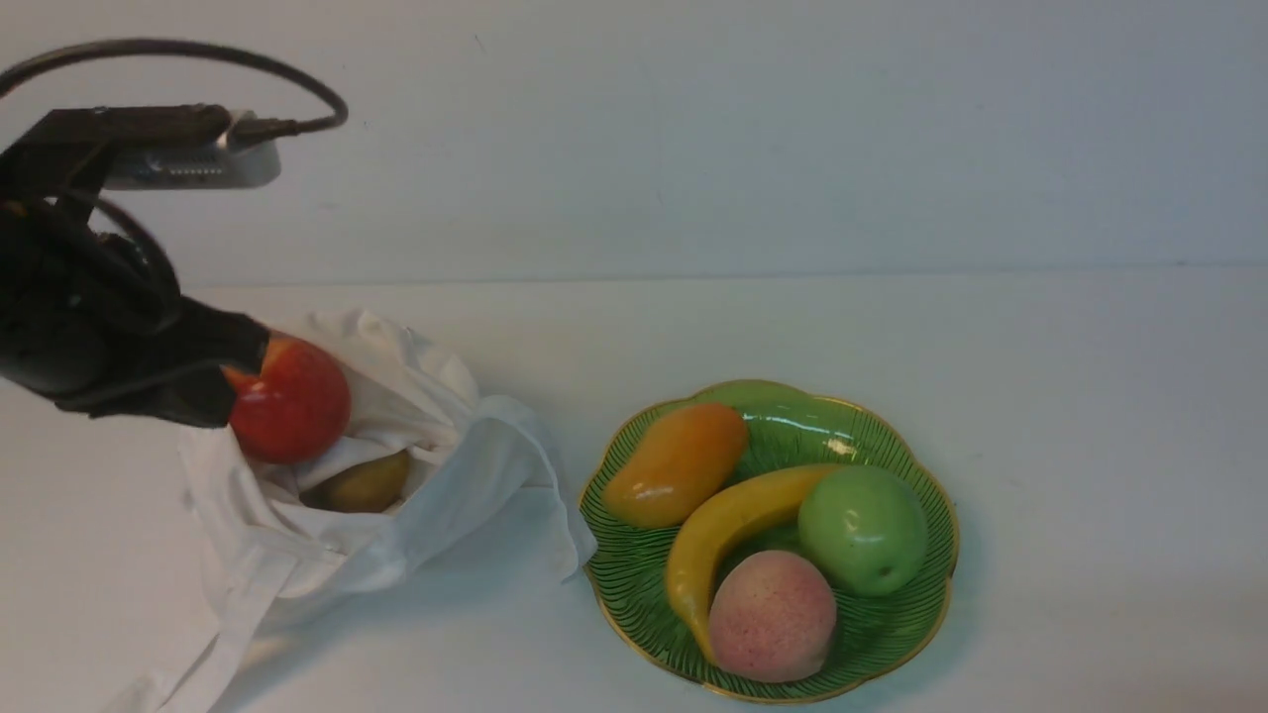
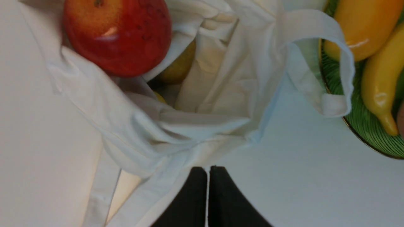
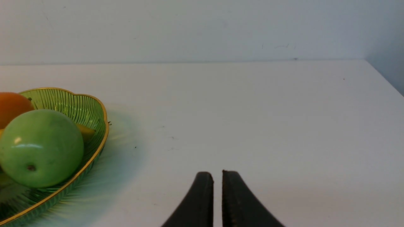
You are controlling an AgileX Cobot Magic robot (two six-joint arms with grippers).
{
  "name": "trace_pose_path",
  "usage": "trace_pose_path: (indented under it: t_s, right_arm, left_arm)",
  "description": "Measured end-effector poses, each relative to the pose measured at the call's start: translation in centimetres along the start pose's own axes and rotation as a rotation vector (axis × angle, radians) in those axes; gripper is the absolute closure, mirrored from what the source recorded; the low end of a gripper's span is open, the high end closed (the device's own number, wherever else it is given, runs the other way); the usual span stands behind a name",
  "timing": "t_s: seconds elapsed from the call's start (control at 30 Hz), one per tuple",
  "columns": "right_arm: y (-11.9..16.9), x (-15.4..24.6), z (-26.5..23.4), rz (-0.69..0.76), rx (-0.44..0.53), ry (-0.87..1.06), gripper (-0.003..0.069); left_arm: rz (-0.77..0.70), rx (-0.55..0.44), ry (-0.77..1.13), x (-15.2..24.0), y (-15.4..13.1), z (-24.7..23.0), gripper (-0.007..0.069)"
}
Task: Take the fruit out of the cloth bag on the white table and place them on a plate.
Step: 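Reach into the white bag and grasp the apple with the left gripper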
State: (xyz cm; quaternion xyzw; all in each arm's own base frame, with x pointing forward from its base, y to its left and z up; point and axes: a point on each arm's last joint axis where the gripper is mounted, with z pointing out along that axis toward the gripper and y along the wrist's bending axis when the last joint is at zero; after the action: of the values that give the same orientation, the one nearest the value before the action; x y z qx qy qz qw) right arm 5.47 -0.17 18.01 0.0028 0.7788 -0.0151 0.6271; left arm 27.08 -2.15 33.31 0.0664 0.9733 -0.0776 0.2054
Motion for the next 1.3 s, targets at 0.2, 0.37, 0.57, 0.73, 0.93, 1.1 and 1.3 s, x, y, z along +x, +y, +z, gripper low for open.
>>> trace_pose_path:
  t_s: [0.2, 0.37, 0.57, 0.73, 0.93, 1.1, 1.3]
  right_arm:
    - [0.0, 0.0, 0.0, 0.005, -0.002, 0.000, 0.0622]
    - [0.0, 0.0, 0.0, 0.000, 0.000, 0.000, 0.0622]
    - [0.0, 0.0, 0.0, 0.000, 0.000, 0.000, 0.0622]
    - [0.0, 0.0, 0.0, 0.000, 0.000, 0.000, 0.0622]
    - [0.0, 0.0, 0.0, 0.000, 0.000, 0.000, 0.0622]
    - [0.0, 0.0, 0.0, 0.000, 0.000, 0.000, 0.0622]
    - [0.0, 0.0, 0.0, 0.000, 0.000, 0.000, 0.0622]
  left_arm:
    - [0.000, -0.026, 0.035, -4.3, 1.4, 1.8, 0.0632]
    - [0.001, -0.030, 0.049, -5.1, 1.8, 3.4, 0.0619]
    - [0.040, -0.047, -0.027, -6.3, 2.3, 5.0, 0.0410]
    - [0.100, -0.070, -0.011, -6.6, 2.8, 6.5, 0.0104]
    - [0.126, -0.078, 0.048, -6.8, 3.6, 9.8, -0.0056]
    - [0.145, -0.102, 0.056, -7.0, 4.2, 11.6, -0.0058]
    - [0.175, -0.141, 0.070, -7.0, 4.7, 12.5, -0.0059]
